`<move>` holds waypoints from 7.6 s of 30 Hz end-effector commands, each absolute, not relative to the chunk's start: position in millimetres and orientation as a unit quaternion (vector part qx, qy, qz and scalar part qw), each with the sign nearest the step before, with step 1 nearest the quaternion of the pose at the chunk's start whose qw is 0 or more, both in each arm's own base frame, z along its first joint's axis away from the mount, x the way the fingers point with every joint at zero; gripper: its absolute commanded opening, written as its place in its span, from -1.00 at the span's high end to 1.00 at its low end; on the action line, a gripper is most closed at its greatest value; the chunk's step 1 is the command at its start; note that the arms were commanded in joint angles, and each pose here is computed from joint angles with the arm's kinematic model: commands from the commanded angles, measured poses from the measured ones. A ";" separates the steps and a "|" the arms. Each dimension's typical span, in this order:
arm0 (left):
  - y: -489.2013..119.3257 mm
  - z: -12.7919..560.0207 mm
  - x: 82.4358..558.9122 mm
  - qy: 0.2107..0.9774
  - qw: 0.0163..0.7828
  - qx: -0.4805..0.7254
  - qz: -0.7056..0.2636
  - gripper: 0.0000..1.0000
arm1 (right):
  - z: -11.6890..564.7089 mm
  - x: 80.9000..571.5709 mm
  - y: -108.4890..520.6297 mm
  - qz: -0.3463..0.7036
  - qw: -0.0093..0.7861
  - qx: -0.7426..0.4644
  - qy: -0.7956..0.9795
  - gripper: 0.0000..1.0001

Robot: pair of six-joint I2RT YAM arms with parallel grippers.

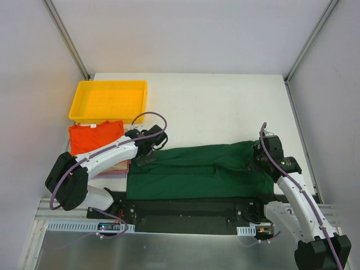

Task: Fold and stack the t-shirts
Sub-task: Fold the other side of the tshirt into a rectangle, then rotate the tshirt 90 degrees, then grab the bottom of the folded rectangular tshirt with both arms

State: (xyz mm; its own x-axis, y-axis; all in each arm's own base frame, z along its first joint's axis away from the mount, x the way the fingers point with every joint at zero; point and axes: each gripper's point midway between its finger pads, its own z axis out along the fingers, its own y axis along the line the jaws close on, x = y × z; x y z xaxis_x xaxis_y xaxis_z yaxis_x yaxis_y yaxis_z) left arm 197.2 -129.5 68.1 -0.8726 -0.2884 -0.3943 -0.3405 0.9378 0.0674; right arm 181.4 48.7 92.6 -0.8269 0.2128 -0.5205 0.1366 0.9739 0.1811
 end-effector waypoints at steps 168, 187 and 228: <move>-235.8 103.3 211.4 0.963 0.203 -0.026 -0.177 -0.98 | 136.2 466.5 117.9 0.136 0.181 0.103 0.969 -0.92; -261.1 30.2 171.0 0.975 0.080 0.013 -0.208 -0.98 | 41.0 310.7 193.9 0.092 0.052 0.020 0.994 -0.92; -279.2 36.4 161.3 0.974 0.120 0.016 -0.193 -0.25 | 50.2 149.6 144.4 0.165 0.179 0.106 0.964 -0.98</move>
State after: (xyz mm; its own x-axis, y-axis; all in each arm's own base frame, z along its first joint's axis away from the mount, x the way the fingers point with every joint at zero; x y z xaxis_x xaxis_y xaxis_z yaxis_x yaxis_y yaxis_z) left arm 145.9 -263.7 30.6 -0.9791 -0.0061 -0.2035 0.0686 0.9313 -0.3577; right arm 129.6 129.7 39.9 -0.9666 0.0227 -0.2553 -0.0402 0.9703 0.2386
